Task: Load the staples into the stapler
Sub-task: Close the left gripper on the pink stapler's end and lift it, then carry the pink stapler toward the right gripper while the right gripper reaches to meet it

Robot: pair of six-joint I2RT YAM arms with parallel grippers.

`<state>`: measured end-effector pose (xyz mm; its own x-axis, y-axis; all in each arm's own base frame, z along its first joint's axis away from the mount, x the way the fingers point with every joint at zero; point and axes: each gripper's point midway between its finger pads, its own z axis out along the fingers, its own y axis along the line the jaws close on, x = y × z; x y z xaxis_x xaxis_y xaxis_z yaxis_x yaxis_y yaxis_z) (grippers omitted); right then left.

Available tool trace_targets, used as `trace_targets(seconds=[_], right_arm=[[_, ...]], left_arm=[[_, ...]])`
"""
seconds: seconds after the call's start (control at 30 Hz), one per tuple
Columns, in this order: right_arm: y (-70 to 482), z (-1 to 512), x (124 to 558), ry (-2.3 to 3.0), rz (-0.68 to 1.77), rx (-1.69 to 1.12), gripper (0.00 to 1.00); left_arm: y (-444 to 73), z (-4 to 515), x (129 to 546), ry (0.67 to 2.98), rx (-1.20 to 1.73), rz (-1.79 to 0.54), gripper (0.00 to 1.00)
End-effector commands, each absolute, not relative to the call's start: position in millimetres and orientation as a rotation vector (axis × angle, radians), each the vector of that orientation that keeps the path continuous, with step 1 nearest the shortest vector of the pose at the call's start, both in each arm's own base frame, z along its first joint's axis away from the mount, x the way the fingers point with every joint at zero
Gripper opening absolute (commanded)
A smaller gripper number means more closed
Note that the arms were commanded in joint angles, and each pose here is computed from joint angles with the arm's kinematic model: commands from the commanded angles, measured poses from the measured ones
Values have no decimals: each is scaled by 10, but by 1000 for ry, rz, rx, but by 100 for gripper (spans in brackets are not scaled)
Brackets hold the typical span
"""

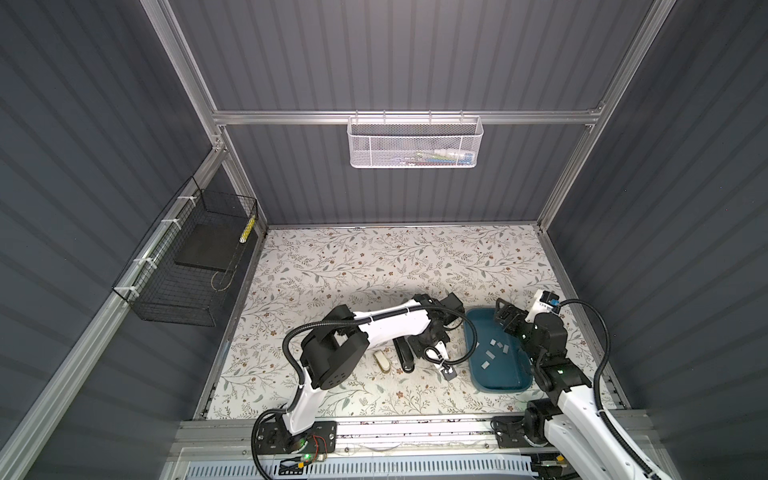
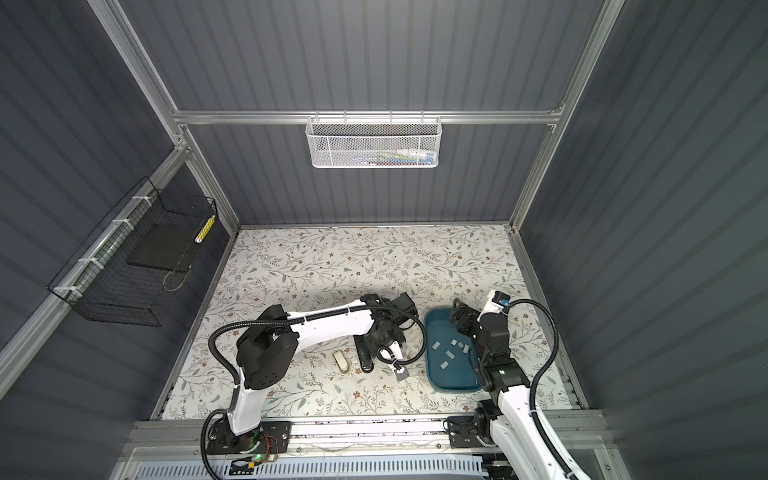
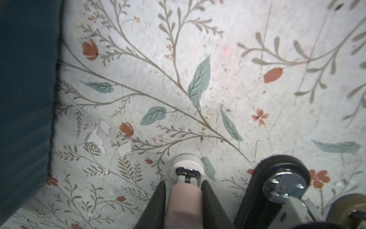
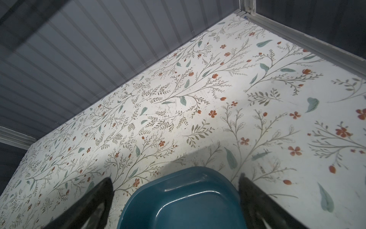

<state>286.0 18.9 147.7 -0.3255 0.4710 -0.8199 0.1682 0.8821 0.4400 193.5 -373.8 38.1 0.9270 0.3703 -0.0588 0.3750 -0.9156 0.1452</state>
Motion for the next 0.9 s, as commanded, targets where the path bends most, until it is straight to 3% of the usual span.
trace_targets(seconds=[0.0,0.17,0.3,0.43,0.6,0.7,0.87], right_arm=[[182,1503,2862,1887,337,475,99],[203,1544,2841,1886,351,468,99],[273,1655,2802,1885,395,438,99],[474,1775,2737,1895,505,360,99],[812,1958,2654,1909,671,245,98],[1037,2054,2607,1910,763,176,90],[1463,2140,2517,1903,959,85,62]], left_arm=[[-3671,289,1920,578,2982,-37,28],[-3698,400,1991,660,2950,-31,9],[-3761,752,2180,851,2815,-34,0],[-3798,1252,2530,1139,2538,42,0],[-3741,1826,2664,1360,2107,-84,0],[-3641,1746,2606,1386,2000,-115,0],[-3560,1757,2685,1420,1859,-161,0]])
